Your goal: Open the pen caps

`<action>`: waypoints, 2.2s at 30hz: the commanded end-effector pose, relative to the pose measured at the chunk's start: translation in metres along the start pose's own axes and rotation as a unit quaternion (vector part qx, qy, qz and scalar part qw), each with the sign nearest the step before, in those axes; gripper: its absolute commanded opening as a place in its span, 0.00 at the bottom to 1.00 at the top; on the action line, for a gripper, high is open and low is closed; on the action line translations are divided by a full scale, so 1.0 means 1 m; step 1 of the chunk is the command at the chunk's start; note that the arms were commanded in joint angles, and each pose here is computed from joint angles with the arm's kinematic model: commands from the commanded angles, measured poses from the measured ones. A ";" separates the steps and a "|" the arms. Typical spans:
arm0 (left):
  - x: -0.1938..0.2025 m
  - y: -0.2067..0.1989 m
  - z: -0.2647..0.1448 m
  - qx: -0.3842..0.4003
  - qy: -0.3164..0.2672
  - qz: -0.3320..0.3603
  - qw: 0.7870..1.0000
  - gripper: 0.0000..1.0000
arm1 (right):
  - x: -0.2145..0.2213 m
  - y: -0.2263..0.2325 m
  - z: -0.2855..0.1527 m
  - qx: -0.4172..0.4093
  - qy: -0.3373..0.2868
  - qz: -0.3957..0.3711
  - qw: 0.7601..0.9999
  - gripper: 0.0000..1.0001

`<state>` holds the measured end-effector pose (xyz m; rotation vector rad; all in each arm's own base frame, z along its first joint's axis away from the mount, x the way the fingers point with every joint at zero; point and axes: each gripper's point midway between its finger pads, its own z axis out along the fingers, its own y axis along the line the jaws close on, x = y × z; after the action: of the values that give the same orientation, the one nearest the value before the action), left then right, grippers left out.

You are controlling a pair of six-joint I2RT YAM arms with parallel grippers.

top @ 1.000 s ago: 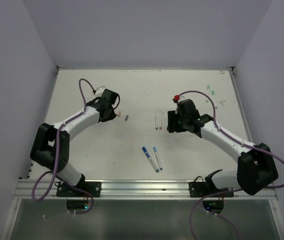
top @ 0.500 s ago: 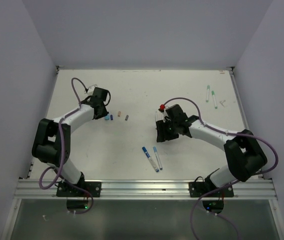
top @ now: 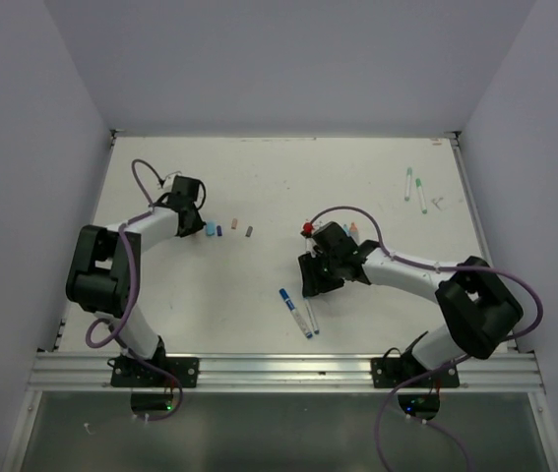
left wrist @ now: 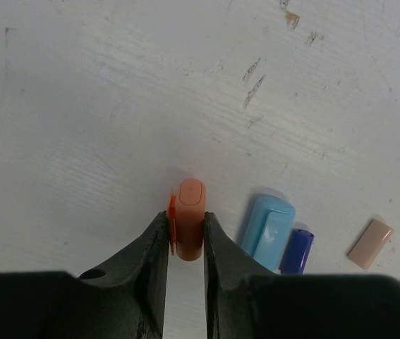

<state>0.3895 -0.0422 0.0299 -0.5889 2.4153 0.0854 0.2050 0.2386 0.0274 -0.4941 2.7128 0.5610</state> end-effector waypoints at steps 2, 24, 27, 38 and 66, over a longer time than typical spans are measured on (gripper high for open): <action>-0.003 -0.012 0.009 0.037 -0.012 0.004 0.999 0.16 | -0.001 0.000 -0.011 0.014 -0.029 0.010 0.999 0.49; 0.023 -0.013 0.004 0.082 -0.003 -0.014 0.997 0.60 | 0.024 0.009 -0.026 0.030 -0.066 0.016 0.997 0.47; 0.027 -0.014 0.000 0.093 0.000 -0.019 0.995 0.62 | 0.026 0.010 -0.028 0.029 -0.064 0.017 0.997 0.47; 0.029 -0.027 -0.032 0.155 -0.036 -0.040 0.986 0.70 | 0.045 0.019 -0.002 0.047 -0.041 0.008 0.998 0.44; 0.071 -0.132 -0.191 0.594 -0.033 0.077 0.800 0.68 | -0.036 0.033 -0.027 0.107 -0.097 -0.091 0.985 0.00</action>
<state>0.3071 -0.2009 0.1173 0.0615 2.0646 -0.9901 0.2080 0.2485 0.0461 -0.5338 2.5382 0.1653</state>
